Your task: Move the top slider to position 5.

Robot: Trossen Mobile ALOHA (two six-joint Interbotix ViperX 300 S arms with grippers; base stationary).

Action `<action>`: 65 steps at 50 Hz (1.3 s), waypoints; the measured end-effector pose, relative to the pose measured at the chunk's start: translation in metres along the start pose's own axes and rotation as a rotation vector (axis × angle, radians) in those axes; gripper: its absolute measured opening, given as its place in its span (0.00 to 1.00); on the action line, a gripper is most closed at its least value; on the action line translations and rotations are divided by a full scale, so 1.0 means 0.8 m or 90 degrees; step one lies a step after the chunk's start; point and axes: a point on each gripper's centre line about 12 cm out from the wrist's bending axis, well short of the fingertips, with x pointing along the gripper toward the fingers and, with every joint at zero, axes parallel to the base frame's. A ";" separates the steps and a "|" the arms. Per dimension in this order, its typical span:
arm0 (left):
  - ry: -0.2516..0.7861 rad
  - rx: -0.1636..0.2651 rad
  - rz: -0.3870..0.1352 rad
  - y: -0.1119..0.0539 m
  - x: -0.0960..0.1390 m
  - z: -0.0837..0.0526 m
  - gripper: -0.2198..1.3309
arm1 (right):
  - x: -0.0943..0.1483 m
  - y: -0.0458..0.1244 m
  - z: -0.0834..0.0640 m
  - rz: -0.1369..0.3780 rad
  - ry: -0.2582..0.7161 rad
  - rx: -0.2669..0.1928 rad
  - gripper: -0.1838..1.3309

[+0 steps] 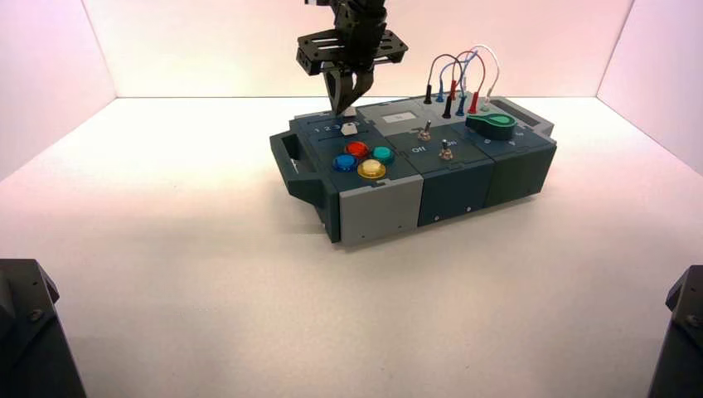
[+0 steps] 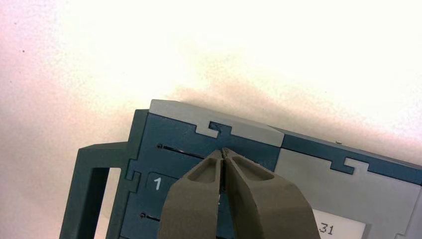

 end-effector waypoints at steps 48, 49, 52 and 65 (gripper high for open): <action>-0.038 0.002 0.003 0.000 -0.013 0.010 0.04 | -0.052 -0.006 -0.007 -0.002 0.043 0.011 0.03; -0.037 0.002 0.003 0.000 -0.013 0.009 0.04 | -0.052 -0.006 -0.009 -0.002 0.046 0.011 0.03; -0.035 0.006 0.003 0.000 -0.012 0.009 0.04 | -0.051 -0.007 -0.013 -0.002 0.052 0.011 0.03; -0.002 0.014 0.000 0.000 -0.001 0.001 0.04 | -0.045 -0.005 -0.031 -0.002 0.076 0.010 0.03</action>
